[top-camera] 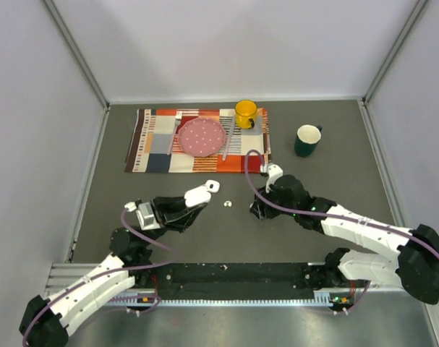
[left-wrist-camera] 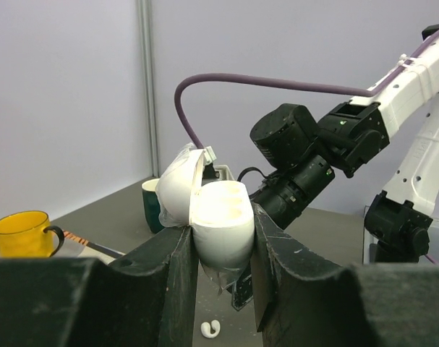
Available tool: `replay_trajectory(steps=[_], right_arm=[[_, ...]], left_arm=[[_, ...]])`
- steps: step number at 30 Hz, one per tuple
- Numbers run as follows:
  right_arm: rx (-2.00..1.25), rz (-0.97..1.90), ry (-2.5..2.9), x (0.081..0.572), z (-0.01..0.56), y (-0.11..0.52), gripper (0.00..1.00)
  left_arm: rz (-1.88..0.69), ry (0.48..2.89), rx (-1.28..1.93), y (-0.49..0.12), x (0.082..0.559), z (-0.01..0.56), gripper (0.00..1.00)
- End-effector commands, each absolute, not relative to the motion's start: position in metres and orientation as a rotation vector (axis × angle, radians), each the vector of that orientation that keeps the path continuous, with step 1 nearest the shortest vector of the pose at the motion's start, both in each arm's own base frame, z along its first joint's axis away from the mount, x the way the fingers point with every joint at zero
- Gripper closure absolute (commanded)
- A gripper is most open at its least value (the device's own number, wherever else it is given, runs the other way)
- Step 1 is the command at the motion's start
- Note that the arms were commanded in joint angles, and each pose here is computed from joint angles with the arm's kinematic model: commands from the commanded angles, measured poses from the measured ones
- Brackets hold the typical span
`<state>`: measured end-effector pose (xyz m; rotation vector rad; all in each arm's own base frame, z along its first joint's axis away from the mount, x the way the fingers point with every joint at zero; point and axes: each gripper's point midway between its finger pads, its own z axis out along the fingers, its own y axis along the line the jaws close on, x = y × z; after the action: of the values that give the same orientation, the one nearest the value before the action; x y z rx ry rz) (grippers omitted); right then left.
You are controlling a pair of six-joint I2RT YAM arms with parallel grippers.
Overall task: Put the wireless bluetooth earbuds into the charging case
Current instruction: Pick up the earbud from the center of the board.
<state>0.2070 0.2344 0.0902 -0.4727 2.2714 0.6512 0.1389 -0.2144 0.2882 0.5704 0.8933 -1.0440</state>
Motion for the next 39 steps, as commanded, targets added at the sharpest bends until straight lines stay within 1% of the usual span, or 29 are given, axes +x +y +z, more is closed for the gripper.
replay_trajectory(steps=[1, 5, 12, 15, 39], right_arm=[[-0.600, 0.607, 2.138, 0.229, 0.107, 0.252, 0.52], [-0.643, 0.590, 2.175, 0.232, 0.094, 0.257, 0.62], [-0.705, 0.620, 2.227, 0.231, 0.074, 0.270, 0.63], [-0.707, 0.632, 2.201, 0.235, 0.076, 0.275, 0.63], [-0.724, 0.550, 2.285, 0.240, 0.049, 0.271, 0.66]], left_arm=[[-1.022, 0.919, 0.571, -0.212, 0.140, 0.266, 1.00], [-1.014, 0.919, 0.568, -0.210, 0.140, 0.266, 1.00], [-0.995, 0.919, 0.559, -0.207, 0.141, 0.266, 1.00], [-0.992, 0.925, 0.556, -0.206, 0.141, 0.265, 1.00], [-0.988, 0.939, 0.548, -0.206, 0.143, 0.263, 1.00]])
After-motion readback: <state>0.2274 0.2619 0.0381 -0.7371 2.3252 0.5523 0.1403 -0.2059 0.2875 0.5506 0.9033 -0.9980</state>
